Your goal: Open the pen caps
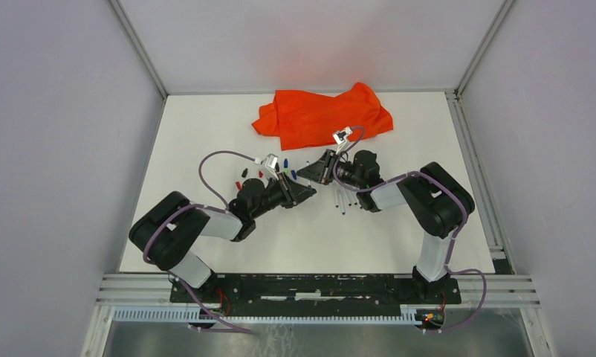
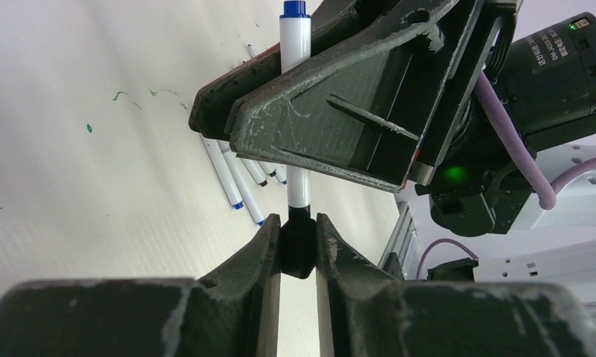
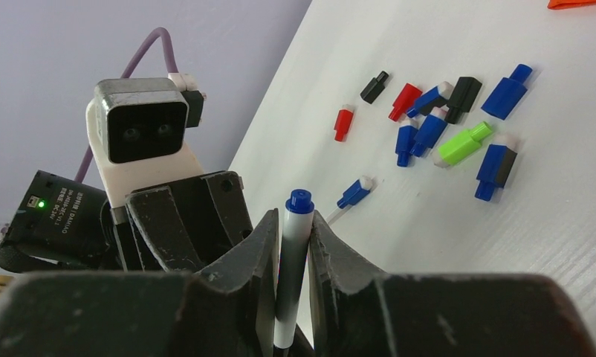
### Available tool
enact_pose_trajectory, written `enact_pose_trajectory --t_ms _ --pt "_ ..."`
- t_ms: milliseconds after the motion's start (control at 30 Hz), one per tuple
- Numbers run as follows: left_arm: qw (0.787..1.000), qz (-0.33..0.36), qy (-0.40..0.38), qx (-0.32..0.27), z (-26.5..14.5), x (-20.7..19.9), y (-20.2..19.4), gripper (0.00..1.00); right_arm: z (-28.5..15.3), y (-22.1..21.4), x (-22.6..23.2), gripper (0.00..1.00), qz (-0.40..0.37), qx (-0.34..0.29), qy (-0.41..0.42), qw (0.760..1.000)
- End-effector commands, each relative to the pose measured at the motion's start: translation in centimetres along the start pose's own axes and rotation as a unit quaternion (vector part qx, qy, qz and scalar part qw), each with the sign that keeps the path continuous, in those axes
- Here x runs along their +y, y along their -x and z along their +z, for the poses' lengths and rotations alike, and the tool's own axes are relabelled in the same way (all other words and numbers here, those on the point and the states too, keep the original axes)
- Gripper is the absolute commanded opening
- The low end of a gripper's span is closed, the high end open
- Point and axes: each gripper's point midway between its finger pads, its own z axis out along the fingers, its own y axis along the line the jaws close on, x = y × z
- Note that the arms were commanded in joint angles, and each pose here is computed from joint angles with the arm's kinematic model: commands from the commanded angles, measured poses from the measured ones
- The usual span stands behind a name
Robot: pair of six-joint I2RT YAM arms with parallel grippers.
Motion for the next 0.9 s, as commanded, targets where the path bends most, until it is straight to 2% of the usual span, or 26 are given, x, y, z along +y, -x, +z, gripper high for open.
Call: enact_pose_trajectory --t_ms 0,867 --pt "0.999 0.045 -0.005 -0.005 -0.2 -1.0 0.8 0.02 0.3 2.0 1.5 0.24 -0.036 -0.018 0.019 0.999" --pt "0.995 0.052 0.082 -0.010 -0.9 2.2 1.2 0.02 -1.2 3.5 0.8 0.23 -0.047 -0.031 0.001 0.998"
